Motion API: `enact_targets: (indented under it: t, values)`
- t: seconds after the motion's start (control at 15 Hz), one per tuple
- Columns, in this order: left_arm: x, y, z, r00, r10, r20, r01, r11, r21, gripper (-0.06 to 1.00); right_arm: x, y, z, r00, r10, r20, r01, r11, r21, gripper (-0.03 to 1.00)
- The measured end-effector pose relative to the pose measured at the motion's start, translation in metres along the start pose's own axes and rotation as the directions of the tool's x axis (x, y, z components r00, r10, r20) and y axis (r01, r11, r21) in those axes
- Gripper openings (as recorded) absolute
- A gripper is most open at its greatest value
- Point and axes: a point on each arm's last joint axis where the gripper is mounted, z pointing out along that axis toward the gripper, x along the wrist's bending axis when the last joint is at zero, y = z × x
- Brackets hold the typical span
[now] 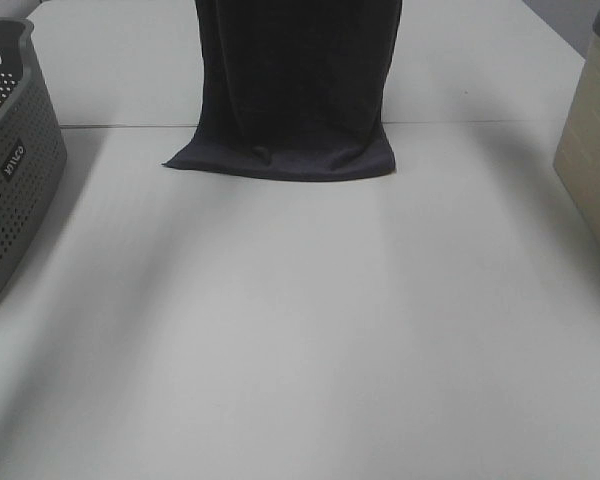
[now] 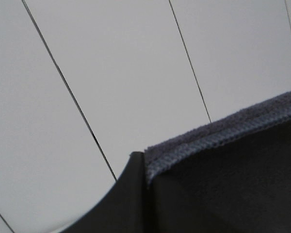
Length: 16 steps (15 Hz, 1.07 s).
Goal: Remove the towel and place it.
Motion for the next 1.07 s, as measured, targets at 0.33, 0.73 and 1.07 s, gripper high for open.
enact_targets:
  t: [0.33,0.73,1.07]
  values:
    - [0.018,0.026,-0.052,0.992,-0.102,0.071,0.064,0.909,0.411,0.0,0.017,-0.01,-0.042,0.972,-0.003,-0.234,0.104,0.901,0.422,0.01]
    - [0.015,0.035,-0.082,0.964,-0.222,0.149,0.096,0.808,0.581,0.0,0.015,0.018,-0.103,0.958,-0.011,-0.287,0.172,0.822,0.543,0.01]
    - [0.021,0.062,-0.108,0.937,-0.309,0.161,0.166,0.802,0.573,0.0,0.013,0.034,-0.135,0.951,0.0,-0.308,0.18,0.812,0.555,0.01]
